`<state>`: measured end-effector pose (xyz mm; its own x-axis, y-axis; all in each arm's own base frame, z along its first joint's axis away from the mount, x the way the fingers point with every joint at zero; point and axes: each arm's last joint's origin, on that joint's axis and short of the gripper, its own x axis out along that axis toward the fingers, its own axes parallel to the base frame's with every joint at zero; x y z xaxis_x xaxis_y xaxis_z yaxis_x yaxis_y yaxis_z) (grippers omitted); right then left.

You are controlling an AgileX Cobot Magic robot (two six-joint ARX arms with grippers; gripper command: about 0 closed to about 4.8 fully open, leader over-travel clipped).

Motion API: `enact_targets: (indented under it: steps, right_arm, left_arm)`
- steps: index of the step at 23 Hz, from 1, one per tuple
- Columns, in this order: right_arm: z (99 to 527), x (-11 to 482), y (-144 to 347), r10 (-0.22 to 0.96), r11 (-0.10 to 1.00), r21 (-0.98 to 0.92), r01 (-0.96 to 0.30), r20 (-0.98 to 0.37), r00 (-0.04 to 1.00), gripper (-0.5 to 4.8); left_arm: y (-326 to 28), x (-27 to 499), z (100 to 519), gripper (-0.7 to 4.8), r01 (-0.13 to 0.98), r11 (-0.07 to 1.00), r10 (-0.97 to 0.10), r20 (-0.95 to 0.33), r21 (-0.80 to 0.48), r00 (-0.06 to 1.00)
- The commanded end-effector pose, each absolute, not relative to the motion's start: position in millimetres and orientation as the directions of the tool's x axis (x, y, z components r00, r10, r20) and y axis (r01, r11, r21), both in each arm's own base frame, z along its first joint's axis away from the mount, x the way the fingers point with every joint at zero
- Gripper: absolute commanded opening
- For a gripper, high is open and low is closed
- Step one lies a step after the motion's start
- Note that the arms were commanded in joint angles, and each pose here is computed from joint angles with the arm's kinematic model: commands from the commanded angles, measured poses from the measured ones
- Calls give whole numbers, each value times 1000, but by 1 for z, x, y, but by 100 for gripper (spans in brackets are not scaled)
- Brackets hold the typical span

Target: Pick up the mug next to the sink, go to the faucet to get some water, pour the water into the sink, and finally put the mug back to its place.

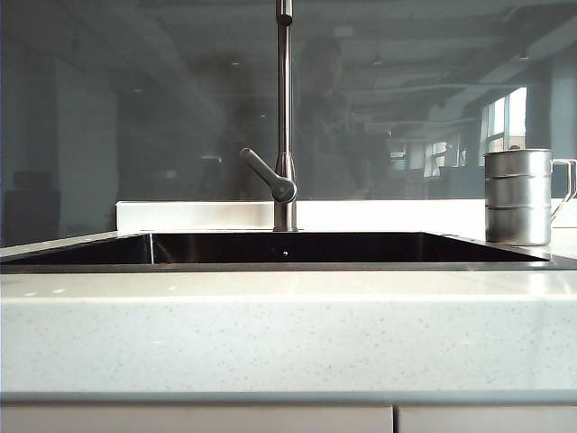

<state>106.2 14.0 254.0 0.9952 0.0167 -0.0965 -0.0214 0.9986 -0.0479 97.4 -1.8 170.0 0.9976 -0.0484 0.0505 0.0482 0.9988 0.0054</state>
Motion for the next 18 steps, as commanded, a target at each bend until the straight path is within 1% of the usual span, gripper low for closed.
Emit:
enact_targets:
  steps: [1, 3, 6, 13, 16, 18]
  right_arm:
    - [234, 96, 7, -49, 997, -67, 46, -36, 998, -8]
    - [214, 94, 3, -88, 995, -56, 88, -1, 996, -8]
    - [195, 92, -1, -71, 996, -49, 72, 40, 997, -8]
    - [190, 92, -3, -67, 996, -47, 72, 102, 993, -8]
    - [183, 95, -3, -61, 997, -44, 68, 151, 987, -8]
    - [181, 96, -3, -59, 998, -14, 62, 152, 987, -8]
  left_arm:
    - [-2, 97, 172, -2, 53, 999, -53, 66, 3, 996]
    - [-2, 97, 172, -2, 53, 999, -53, 66, 3, 996]
    - [-2, 97, 172, -2, 53, 999, -53, 66, 3, 996]
    - [-2, 97, 172, -2, 53, 999, -53, 66, 3, 996]
    - [-2, 97, 172, -2, 53, 999, -53, 66, 3, 996]
    - [-2, 97, 172, -2, 53, 999, -53, 66, 3, 996]
